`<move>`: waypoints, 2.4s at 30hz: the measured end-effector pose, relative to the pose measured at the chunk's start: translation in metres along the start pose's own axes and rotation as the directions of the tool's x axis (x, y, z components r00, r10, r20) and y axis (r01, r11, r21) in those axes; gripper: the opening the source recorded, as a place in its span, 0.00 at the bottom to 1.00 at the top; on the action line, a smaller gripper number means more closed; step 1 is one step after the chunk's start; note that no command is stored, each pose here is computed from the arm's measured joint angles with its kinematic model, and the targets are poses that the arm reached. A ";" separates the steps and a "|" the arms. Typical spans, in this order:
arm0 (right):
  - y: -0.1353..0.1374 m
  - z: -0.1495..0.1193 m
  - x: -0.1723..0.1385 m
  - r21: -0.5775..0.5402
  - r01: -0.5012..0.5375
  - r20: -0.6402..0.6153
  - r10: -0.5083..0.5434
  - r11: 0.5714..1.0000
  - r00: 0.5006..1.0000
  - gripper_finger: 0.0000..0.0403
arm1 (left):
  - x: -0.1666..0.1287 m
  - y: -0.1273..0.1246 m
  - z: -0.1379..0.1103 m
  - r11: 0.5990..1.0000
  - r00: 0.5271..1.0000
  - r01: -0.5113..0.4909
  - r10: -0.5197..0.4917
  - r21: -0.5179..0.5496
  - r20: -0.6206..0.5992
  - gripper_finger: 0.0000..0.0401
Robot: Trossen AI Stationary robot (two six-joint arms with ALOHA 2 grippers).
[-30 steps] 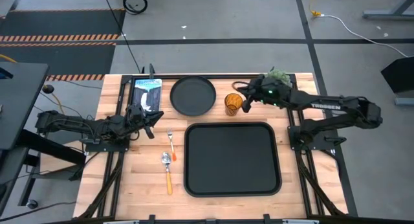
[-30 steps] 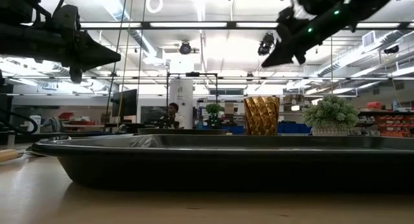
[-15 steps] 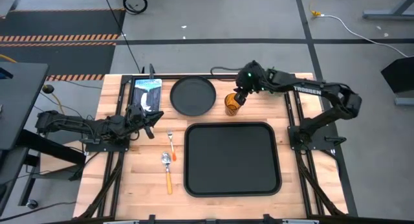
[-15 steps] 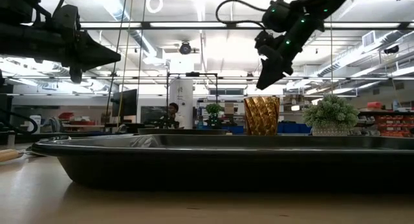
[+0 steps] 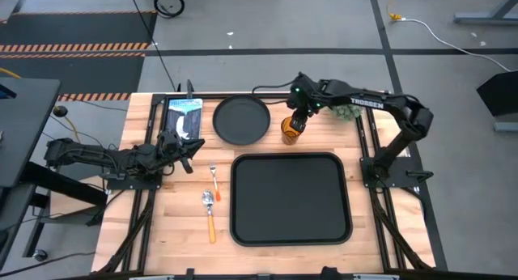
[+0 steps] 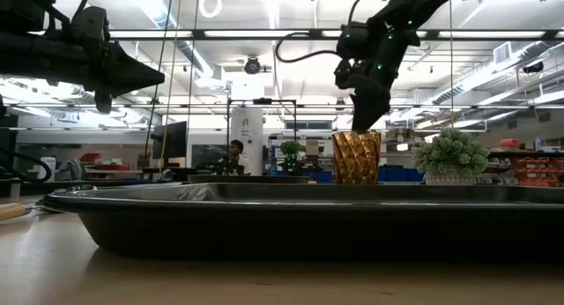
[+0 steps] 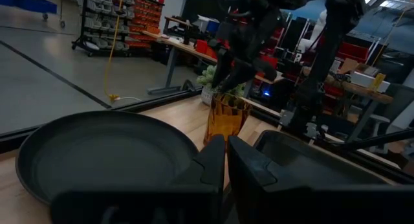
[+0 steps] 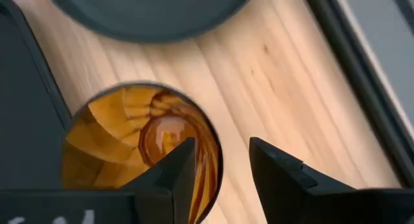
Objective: Pick and place plate/cup/fork/spoon on tray
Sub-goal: Put the brown cup to the top right on the black tray
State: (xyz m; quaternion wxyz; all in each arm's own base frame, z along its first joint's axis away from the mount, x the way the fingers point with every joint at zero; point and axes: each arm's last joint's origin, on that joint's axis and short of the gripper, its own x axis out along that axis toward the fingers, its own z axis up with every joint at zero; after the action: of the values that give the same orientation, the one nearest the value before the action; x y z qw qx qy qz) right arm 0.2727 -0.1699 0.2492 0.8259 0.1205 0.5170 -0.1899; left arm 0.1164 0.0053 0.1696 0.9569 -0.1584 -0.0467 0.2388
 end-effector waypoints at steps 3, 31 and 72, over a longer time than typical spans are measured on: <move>0.000 0.001 0.002 -0.003 -0.025 -0.035 0.025 1.000 0.999 0.37 | 0.000 0.000 0.000 1.000 1.000 0.000 0.000 0.000 0.000 0.06; -0.002 -0.001 0.019 0.052 -0.081 -0.124 0.087 0.995 0.988 0.03 | 0.000 0.000 0.000 1.000 1.000 0.000 0.000 0.000 0.000 0.06; 0.071 -0.140 -0.062 0.170 -0.109 -0.245 0.149 0.979 0.958 0.03 | 0.000 0.000 0.000 1.000 1.000 0.000 0.000 0.000 0.000 0.06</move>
State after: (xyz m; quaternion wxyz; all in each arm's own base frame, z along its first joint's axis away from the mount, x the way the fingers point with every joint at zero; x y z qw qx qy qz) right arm 0.1662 -0.0391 0.2446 0.7510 0.2414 0.5940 -0.1580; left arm 0.1164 0.0054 0.1696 0.9569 -0.1584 -0.0468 0.2389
